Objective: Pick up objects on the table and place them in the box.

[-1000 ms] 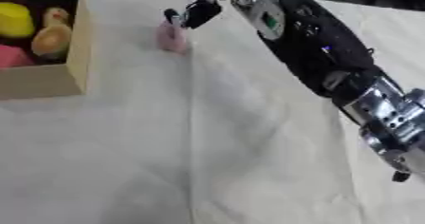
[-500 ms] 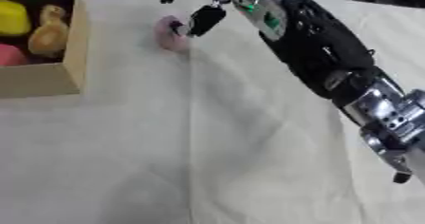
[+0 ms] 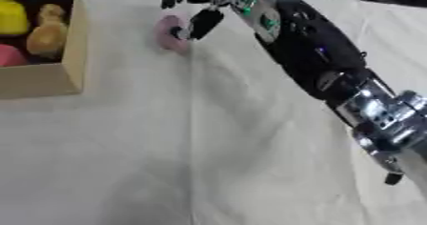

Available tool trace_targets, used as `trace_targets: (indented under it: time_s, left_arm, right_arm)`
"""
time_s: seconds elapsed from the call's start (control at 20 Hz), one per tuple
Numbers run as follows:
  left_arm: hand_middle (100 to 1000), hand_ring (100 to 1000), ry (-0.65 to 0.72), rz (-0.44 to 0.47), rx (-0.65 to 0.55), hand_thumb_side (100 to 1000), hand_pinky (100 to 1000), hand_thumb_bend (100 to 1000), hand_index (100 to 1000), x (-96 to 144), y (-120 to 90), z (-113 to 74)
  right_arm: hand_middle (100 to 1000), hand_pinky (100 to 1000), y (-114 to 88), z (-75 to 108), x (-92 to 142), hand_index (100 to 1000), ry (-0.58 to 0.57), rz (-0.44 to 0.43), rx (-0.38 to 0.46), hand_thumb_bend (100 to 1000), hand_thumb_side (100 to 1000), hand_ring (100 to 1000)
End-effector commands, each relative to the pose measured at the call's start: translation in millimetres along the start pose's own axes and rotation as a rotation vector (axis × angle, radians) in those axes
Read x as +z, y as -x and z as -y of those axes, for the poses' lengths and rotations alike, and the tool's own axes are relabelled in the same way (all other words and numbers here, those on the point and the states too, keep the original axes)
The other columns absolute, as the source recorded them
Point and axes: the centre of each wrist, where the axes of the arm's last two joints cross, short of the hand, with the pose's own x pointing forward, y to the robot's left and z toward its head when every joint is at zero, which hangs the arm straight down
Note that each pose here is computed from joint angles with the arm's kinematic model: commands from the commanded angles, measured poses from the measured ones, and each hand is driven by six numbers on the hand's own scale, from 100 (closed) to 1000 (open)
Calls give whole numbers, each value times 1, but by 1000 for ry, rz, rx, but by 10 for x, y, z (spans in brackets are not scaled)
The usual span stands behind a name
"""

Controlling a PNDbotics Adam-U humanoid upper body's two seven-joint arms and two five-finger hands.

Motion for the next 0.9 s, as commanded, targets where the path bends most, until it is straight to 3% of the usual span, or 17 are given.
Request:
trace_targets:
  time_s: [0.05, 0.25, 0.4, 0.55, 0.65, 0.75, 0.9]
  left_arm:
    - [782, 800, -24, 27, -26, 825, 834, 608, 903, -59, -63, -151]
    - [783, 802, -23, 29, -26, 826, 835, 606, 903, -60, -65, -150]
    - [783, 802, -24, 26, -27, 826, 835, 605, 902, -56, -58, -153]
    - [783, 803, -23, 24, -28, 827, 835, 603, 902, -51, -50, -152]
    - [783, 803, -22, 23, -29, 826, 836, 602, 903, -49, -47, -148]
    - [784, 803, -21, 22, -30, 826, 836, 601, 903, -47, -44, -148]
    - [784, 803, -21, 20, -31, 826, 836, 601, 903, -41, -35, -152]
  right_arm:
    - [831, 905, 70, 110, 36, 898, 28, -27, 28, 231, 472, 899]
    - [822, 905, 105, 73, 18, 887, 28, -43, 39, 254, 440, 899]
    - [712, 899, 129, 38, 9, 774, 27, -54, 46, 243, 406, 874]
    - [575, 883, 113, 51, 1, 649, 59, -36, 30, 166, 281, 809]
    - [524, 867, 84, 93, 1, 584, 102, -24, 17, 100, 151, 760]
    - [503, 861, 45, 152, 7, 562, 159, -18, 5, 100, 100, 740]
    - [494, 857, -27, 277, 26, 553, 244, -13, 3, 100, 100, 721]
